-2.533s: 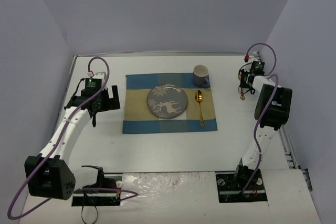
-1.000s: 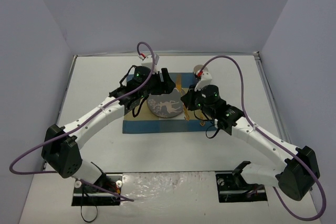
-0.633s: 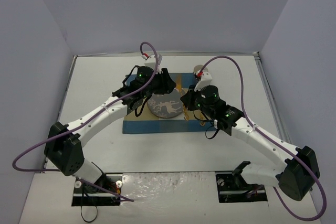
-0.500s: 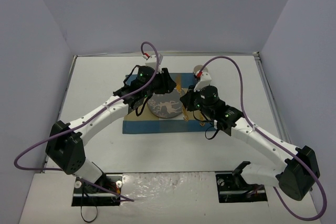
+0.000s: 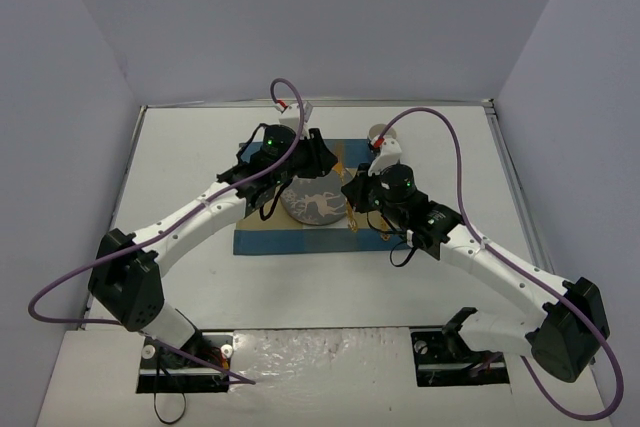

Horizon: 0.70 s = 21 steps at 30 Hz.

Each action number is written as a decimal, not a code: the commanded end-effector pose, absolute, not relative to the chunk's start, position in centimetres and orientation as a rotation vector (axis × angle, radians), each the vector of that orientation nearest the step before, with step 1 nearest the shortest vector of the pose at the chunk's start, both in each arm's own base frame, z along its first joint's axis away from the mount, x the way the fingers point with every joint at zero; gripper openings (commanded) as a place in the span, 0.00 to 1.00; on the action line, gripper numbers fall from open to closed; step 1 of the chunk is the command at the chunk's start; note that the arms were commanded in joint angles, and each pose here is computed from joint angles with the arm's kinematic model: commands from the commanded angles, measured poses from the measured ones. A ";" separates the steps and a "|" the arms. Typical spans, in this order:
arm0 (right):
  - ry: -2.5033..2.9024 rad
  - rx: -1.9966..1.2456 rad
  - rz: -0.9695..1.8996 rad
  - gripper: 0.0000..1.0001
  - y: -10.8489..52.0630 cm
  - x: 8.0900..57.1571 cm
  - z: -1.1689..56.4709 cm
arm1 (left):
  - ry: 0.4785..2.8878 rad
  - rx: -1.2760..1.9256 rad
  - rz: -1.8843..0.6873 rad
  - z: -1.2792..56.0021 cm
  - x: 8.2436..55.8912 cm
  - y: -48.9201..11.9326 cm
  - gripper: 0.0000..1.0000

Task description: Set the dinner table for one person

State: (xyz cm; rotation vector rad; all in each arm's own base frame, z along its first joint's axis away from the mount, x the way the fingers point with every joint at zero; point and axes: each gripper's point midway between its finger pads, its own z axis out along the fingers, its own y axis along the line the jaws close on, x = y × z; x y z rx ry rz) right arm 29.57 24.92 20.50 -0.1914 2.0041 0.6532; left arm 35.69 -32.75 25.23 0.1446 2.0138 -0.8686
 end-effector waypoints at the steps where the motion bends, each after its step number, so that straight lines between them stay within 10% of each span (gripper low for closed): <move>1: 1.908 -0.165 0.682 0.00 25.7 30.5 22.9 | 1.841 0.149 -0.954 31.2 36.4 -33.9 0.25; 21: 1.927 -0.182 0.673 0.00 26.1 30.2 21.9 | 1.833 0.201 -0.962 30.9 36.1 -34.2 0.00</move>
